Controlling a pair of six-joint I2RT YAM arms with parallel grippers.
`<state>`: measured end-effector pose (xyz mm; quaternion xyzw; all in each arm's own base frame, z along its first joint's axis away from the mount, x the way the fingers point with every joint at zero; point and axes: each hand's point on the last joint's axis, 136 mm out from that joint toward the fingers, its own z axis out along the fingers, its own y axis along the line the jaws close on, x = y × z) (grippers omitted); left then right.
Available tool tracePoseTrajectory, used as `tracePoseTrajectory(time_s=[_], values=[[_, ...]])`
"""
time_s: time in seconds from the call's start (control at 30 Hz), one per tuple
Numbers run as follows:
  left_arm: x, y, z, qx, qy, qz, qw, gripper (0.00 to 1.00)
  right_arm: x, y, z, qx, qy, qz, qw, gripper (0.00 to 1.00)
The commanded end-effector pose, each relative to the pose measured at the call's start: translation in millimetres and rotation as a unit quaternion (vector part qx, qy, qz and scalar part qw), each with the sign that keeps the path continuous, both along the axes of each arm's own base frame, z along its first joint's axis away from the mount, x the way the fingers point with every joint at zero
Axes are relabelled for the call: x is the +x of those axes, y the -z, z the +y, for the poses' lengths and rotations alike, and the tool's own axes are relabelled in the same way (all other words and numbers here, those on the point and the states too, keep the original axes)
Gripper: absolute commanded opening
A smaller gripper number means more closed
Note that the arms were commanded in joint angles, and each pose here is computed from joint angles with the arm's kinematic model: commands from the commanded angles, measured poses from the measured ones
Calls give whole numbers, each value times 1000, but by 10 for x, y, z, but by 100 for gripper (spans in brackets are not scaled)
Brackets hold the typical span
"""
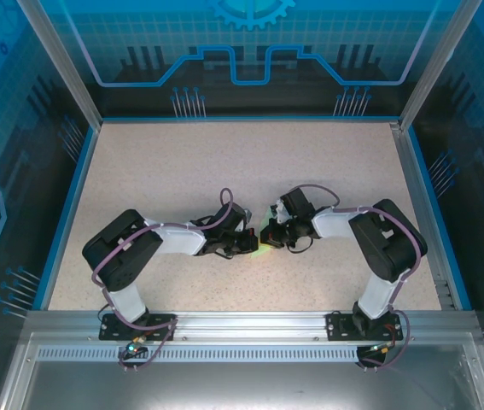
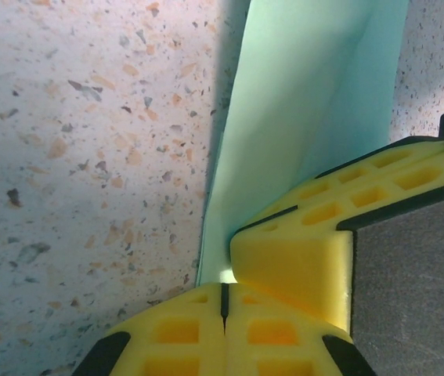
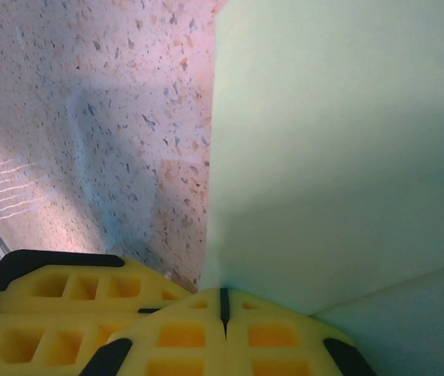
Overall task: Fold a paper plane with a square sheet of paper (pick it up from the middle)
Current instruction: Fourth fold the wing at the center of the table.
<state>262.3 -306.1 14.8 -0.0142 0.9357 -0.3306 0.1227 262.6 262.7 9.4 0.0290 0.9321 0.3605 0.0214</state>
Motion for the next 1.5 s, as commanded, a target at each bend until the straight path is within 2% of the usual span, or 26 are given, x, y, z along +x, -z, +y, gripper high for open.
tracePoseTrajectory(time_s=[0.0,0.37,0.53,0.83,0.93,1.1,1.47], values=[[-200,263,178,47,2,40,998,0,-37,373,-314,-87,22,25,996,0],[-312,342,263,65,10,60,996,0,473,352,-828,-93,88,-1,992,0],[-271,271,216,56,17,50,997,0,632,230,-829,-76,97,-14,992,0],[53,-382,4,-8,12,-55,998,0,278,211,-422,-15,46,19,999,0],[85,-398,-43,-26,7,-62,998,0,143,163,-277,-5,25,22,999,0],[121,-289,-28,-16,-3,-56,998,0,-4,105,-145,5,2,27,1000,0],[90,-86,-52,-4,2,-28,1000,0,-23,84,-78,14,-3,31,999,0]])
